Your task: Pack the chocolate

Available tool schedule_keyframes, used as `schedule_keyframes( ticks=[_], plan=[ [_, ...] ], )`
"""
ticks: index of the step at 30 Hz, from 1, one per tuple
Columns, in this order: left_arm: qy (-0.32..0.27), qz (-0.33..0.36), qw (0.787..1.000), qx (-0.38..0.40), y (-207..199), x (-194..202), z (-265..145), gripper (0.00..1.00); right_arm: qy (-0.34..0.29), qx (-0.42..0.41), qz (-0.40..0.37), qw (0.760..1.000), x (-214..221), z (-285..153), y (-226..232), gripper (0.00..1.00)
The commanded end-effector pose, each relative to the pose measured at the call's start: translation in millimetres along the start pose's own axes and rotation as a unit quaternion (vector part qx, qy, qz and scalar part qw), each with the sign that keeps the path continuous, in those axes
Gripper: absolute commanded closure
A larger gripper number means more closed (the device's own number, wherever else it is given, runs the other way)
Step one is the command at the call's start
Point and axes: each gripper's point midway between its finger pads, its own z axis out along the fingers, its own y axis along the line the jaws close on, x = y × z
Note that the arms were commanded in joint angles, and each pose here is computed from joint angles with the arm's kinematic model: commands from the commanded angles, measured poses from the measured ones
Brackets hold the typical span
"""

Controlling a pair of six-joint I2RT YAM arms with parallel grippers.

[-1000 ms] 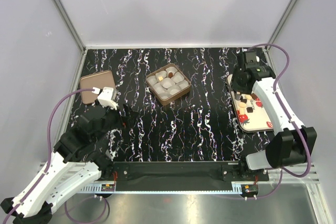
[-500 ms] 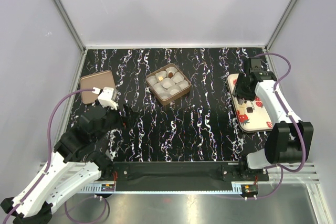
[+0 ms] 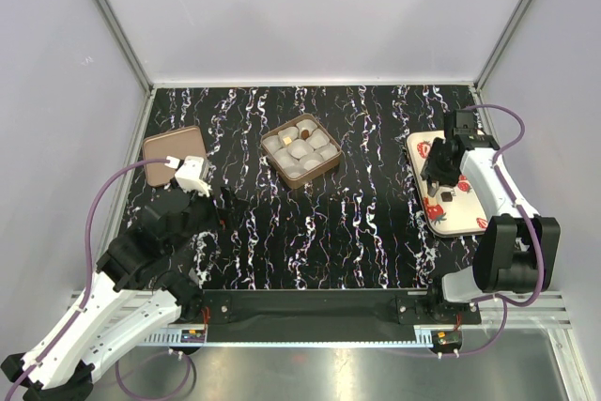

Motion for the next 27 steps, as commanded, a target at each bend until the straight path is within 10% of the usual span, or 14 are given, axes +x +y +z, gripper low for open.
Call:
schedule_keyframes(
  ticks=[1, 27],
  plan=[
    [-0.018, 0.0, 1.0, 0.013, -6, -9, 2, 0.01, -0.022, -0.02, -0.005, 1.0, -11, -3, 6, 0.53],
    [-0.018, 0.0, 1.0, 0.009, -5, -10, 3, 0.01, -0.114, -0.154, -0.049, 0.98, -71, -97, 115, 0.72]
  ],
)
